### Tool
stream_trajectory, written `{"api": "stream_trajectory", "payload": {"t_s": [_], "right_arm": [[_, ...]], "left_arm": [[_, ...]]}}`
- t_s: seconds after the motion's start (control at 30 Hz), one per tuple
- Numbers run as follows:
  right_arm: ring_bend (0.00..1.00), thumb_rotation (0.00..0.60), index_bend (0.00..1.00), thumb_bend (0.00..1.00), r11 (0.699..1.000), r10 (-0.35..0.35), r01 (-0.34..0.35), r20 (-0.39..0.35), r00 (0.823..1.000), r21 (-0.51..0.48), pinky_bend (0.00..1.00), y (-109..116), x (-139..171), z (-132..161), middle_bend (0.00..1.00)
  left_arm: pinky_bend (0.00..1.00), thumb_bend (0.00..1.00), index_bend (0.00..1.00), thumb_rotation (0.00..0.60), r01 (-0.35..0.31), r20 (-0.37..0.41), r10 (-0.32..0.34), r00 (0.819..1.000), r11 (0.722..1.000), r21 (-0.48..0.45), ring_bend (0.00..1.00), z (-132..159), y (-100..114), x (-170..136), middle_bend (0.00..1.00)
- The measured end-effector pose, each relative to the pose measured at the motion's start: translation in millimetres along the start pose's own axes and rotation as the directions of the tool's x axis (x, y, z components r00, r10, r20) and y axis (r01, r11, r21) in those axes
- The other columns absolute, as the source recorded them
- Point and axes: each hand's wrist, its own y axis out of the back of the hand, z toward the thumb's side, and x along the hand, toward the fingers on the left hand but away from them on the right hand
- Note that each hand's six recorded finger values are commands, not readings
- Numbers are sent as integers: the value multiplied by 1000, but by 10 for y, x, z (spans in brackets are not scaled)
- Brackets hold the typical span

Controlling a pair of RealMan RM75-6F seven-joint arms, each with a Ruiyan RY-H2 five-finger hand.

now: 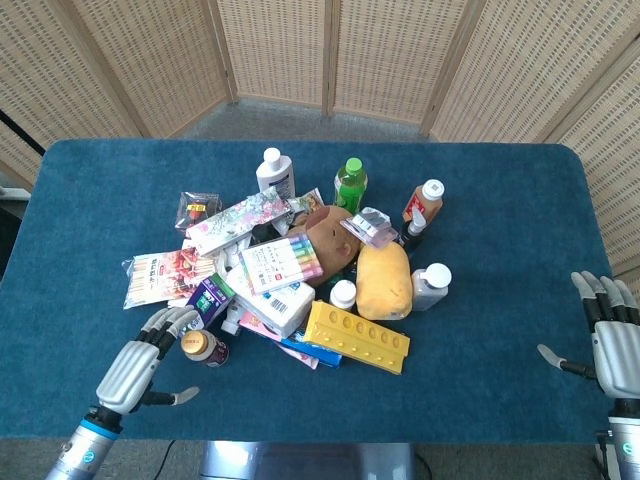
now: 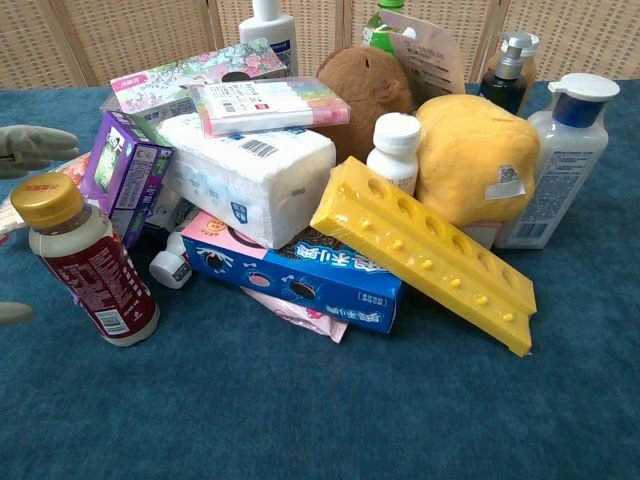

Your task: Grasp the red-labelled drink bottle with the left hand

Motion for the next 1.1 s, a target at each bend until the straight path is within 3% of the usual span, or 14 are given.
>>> {"api": "stream_trajectory", "payload": {"t_s": [0.3,0.43,0.5,0.53,0.6,0.67,0.77,0.93,1.1], "right_arm": [[0,488,0,0,1000,2,-2,5,1000,-11,0,12,1,-15,0],[0,491,0,0,1000,5,-5,5,1000,-14,0,9,0,-15,0],[0,490,0,0,1000,7,-7,4,1000,-15,0,5,2,-15,0],[0,490,0,0,1000,8,-8,4,1000,-15,0,3,2,-16,0],[0,492,0,0,1000,8,-8,5,1000,-13,0,2,0,-19,0],[0,493,0,0,1000,8,-8,6,1000,-13,0,1,-2,-22,0],[0,489,0,0,1000,9,-9,9,1000,-18,0,1,-5,-30,0],[0,490,0,0,1000,7,-7,11,1000,-23,0,13,-9,-43,0],[0,491,0,0,1000,14,-14,9,1000,-21,0,-3,-7,-38,0]], "left_arm": [[0,0,0,600,0,-8,-1,1000,1000,-30,0,-5,-96,36,0],[0,0,0,600,-33,-9,33,999,998,-46,0,-32,-130,75,0],[109,0,12,600,-58,4,58,998,996,-63,35,-33,-149,109,3],[199,0,54,600,-65,10,66,998,995,-70,90,-36,-165,125,29],[386,0,231,600,-73,22,75,997,994,-85,251,-36,-219,171,173],[482,0,431,600,-72,26,75,997,994,-85,395,-37,-270,210,409],[574,0,617,600,-72,20,74,997,995,-76,540,-36,-335,261,613],[633,12,791,600,-127,15,128,992,989,-81,642,-39,-298,289,772],[633,17,808,600,-222,27,226,974,969,-106,648,-24,-49,243,791]]}}
